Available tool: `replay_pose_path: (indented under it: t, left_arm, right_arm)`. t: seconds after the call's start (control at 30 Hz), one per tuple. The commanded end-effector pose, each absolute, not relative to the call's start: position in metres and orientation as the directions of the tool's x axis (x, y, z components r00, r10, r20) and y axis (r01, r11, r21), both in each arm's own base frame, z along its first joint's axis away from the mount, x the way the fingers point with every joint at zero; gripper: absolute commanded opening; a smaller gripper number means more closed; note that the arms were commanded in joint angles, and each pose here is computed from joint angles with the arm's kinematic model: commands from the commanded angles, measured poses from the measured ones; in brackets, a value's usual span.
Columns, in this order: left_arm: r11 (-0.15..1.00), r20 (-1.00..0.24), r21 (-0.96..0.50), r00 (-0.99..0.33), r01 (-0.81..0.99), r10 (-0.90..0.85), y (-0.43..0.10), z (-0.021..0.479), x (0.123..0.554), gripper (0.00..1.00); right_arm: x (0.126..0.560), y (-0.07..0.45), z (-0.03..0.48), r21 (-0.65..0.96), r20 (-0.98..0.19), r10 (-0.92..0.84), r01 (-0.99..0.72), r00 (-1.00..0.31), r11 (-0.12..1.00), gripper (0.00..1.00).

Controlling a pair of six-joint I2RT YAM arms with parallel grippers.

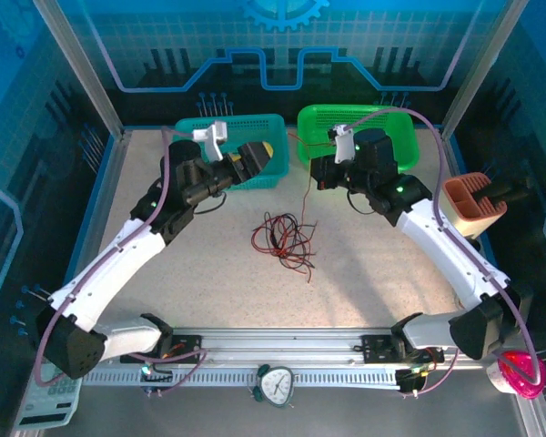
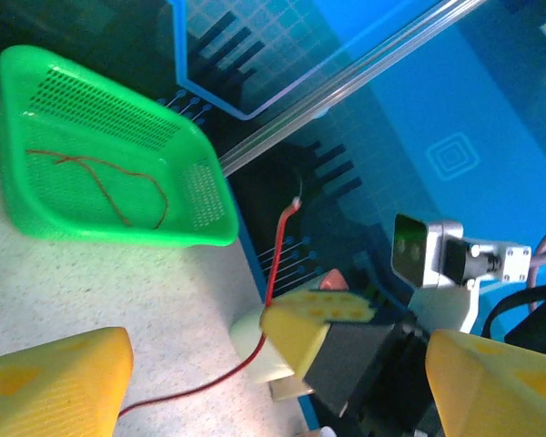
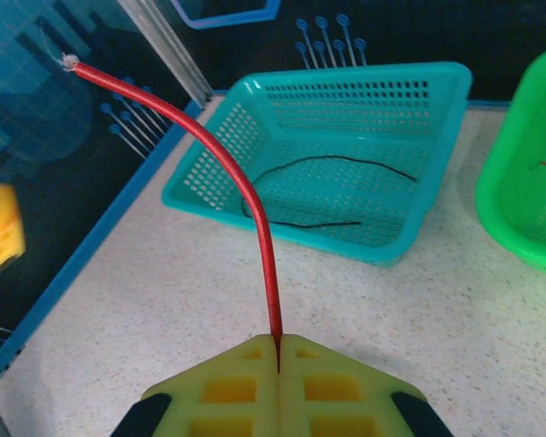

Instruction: Untangle the cables

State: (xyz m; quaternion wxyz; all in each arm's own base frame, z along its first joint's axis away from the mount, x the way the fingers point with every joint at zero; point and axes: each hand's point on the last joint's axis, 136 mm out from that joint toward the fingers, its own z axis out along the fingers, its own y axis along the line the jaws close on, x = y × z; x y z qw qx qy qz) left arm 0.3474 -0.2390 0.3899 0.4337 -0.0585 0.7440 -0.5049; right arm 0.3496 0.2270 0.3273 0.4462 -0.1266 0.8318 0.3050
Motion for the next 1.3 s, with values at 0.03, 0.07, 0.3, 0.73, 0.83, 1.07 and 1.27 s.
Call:
replay_pose_path:
  t: [0.03, 0.07, 0.3, 0.73, 0.83, 1.07, 1.27]
  left_arm:
    - [0.418, -0.608, -0.794, -0.605, 0.442, -0.514, -0.257, 0.427, 0.347, 0.81]
    - [0.414, -0.612, -0.791, -0.606, 0.451, -0.508, -0.261, 0.428, 0.346, 0.80]
    - [0.452, -0.696, -0.718, -0.573, 0.529, -0.433, -0.272, 0.411, 0.334, 0.77]
    - [0.521, -0.864, -0.491, -0.469, 0.698, -0.186, -0.281, 0.377, 0.311, 0.62]
    - [0.503, -0.875, -0.471, -0.457, 0.725, -0.160, -0.291, 0.383, 0.311, 0.59]
    - [0.481, -0.885, -0.453, -0.444, 0.751, -0.141, -0.313, 0.391, 0.320, 0.50]
    - [0.481, -0.890, -0.446, -0.432, 0.754, -0.147, -0.325, 0.397, 0.330, 0.37]
  right_arm:
    - [0.334, 0.236, 0.384, 0.376, -0.885, 0.094, -0.581, -0.455, 0.722, 0.00]
    - [0.332, 0.237, 0.391, 0.375, -0.890, 0.102, -0.588, -0.444, 0.716, 0.00]
    - [0.331, 0.237, 0.428, 0.348, -0.916, 0.112, -0.621, -0.386, 0.702, 0.00]
    - [0.329, 0.254, 0.479, 0.383, -0.918, 0.169, -0.695, -0.358, 0.608, 0.00]
    - [0.329, 0.257, 0.487, 0.391, -0.916, 0.180, -0.704, -0.358, 0.593, 0.00]
    - [0.325, 0.259, 0.504, 0.403, -0.914, 0.204, -0.723, -0.352, 0.561, 0.00]
    - [0.318, 0.257, 0.516, 0.397, -0.918, 0.215, -0.733, -0.334, 0.553, 0.00]
